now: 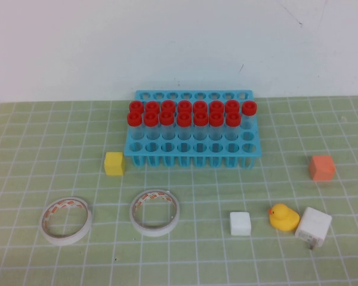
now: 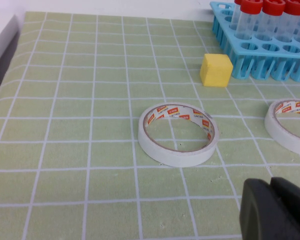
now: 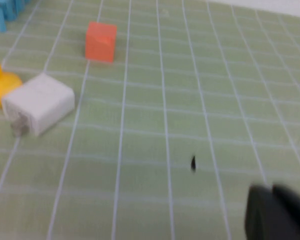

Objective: Place the test tubes

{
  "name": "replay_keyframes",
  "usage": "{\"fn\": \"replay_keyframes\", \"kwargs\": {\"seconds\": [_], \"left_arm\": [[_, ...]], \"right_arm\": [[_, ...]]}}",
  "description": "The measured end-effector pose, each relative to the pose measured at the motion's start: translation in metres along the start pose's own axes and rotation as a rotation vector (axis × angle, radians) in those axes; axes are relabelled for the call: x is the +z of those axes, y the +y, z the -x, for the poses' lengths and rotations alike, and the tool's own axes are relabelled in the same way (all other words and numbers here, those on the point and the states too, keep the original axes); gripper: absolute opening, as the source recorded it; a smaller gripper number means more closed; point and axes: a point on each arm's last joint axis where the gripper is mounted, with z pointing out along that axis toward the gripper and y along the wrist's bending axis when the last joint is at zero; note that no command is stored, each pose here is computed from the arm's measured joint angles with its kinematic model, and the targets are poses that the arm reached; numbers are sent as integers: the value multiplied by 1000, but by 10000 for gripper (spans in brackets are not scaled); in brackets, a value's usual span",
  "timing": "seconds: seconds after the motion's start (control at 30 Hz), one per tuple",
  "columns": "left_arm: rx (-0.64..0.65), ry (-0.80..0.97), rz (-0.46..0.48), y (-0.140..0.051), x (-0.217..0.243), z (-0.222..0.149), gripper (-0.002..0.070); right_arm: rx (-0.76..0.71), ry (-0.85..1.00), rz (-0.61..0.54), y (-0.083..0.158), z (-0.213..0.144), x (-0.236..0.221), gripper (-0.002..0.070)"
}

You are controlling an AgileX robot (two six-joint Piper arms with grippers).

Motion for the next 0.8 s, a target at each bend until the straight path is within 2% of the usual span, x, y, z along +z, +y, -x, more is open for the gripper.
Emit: {"fn": "replay_keyframes", "kwargs": {"seconds": [0.8], "left_arm": [[0, -2, 0, 0, 0, 0, -1]], "right_arm": [[-2, -55, 1, 2, -3, 5, -1]]}}
